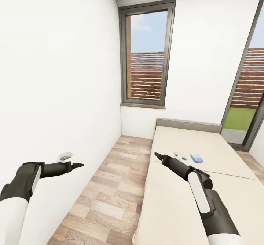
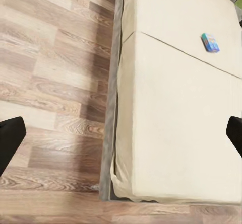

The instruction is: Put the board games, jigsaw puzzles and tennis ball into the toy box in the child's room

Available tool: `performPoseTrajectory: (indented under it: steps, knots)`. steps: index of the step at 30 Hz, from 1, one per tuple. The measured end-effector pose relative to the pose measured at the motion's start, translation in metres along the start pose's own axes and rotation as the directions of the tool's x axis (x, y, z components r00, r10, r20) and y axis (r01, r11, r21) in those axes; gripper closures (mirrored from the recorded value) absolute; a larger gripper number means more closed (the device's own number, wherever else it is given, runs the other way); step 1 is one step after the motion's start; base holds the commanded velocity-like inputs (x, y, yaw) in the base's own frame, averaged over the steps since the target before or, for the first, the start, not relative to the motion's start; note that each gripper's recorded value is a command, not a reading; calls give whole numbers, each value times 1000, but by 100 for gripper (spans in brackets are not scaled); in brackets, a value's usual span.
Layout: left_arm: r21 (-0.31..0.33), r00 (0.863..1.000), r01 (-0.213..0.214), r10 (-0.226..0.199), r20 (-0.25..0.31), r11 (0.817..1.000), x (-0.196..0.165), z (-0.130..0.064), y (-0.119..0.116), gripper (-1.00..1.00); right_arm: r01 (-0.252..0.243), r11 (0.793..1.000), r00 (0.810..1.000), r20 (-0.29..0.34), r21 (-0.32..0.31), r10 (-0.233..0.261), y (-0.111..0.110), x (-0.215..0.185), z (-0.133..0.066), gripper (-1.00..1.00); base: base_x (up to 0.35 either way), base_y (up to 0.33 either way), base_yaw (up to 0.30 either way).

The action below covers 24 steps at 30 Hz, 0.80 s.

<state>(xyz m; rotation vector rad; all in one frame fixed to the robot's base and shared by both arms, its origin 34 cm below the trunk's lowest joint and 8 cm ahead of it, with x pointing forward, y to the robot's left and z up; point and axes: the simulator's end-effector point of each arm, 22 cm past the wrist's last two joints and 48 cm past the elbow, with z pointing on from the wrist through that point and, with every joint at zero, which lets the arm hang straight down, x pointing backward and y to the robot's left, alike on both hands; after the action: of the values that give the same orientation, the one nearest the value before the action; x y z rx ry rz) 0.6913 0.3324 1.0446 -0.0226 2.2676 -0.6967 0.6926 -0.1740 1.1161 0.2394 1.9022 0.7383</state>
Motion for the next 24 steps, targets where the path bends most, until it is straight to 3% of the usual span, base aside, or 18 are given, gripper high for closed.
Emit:
performPoseTrajectory:
  steps: [3,11,24]
  knots:
    - [-13,1000,6,-6,2,1000,0,0,3,-100,-2,999,1000,-3,38,2,-8,1,0,-100,0,0,0]
    - [-23,1000,1,-1,8,1000,-1,0,5,-100,17,999,1000,-10,34,-17,0,4,2,-100,0,15,-27]
    - [-24,1000,-8,8,14,1000,-2,0,5,-100,6,1000,1000,-20,29,-6,1,8,3,-100,38,48,-241]
